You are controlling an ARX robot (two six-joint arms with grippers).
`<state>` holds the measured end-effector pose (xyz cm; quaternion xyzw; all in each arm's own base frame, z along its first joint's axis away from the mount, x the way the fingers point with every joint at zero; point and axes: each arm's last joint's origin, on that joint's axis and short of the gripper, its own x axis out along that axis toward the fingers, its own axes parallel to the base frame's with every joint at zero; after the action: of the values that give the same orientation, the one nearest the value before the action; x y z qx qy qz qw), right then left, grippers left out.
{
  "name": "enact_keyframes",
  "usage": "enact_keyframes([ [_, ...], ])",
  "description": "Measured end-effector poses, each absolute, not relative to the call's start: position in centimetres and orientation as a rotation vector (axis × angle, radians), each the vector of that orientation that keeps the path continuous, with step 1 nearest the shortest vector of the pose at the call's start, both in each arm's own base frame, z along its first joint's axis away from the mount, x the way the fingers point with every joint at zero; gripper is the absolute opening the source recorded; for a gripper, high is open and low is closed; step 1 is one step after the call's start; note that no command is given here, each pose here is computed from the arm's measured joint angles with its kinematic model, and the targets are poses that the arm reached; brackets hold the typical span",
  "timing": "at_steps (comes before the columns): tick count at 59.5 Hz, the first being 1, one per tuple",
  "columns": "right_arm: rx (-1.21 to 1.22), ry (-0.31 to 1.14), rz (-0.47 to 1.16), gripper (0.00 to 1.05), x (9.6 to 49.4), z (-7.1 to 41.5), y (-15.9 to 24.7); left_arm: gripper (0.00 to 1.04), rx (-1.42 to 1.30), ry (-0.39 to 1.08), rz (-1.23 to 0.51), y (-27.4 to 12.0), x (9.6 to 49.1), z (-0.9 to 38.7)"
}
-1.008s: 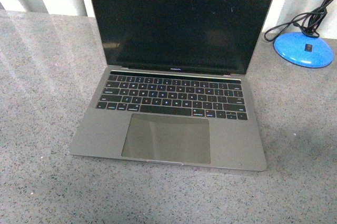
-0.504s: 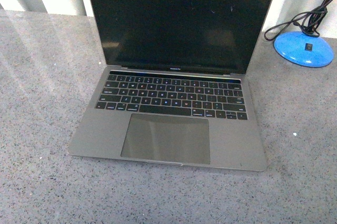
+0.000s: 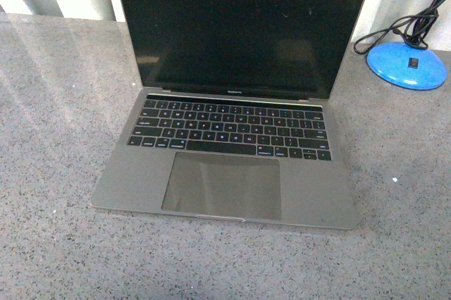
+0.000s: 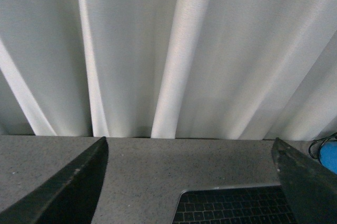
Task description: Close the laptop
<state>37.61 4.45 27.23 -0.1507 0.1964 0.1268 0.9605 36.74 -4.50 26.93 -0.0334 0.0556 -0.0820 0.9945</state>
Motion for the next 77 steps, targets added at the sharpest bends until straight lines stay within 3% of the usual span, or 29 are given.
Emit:
enact_keyframes([
  [18, -0.259, 0.363, 0.337, 0.18, 39.1, 27.3, 6.1, 0.30, -0.080, 0.127, -0.207, -6.8, 40.4, 26.6],
  [22, -0.248, 0.358, 0.343, 0.02, 39.5, 27.1, 6.3, 0.15, -0.084, 0.121, -0.217, -7.3, 41.0, 26.7],
  [26, -0.242, 0.354, 0.348, 0.01, 39.9, 27.0, 6.3, 0.03, -0.084, 0.125, -0.226, -7.8, 41.3, 26.7],
  [77, -0.061, 0.397, 0.401, 0.01, 45.2, 24.6, 8.3, 0.04, -0.052, 0.376, -0.231, -9.1, 44.9, 24.2],
])
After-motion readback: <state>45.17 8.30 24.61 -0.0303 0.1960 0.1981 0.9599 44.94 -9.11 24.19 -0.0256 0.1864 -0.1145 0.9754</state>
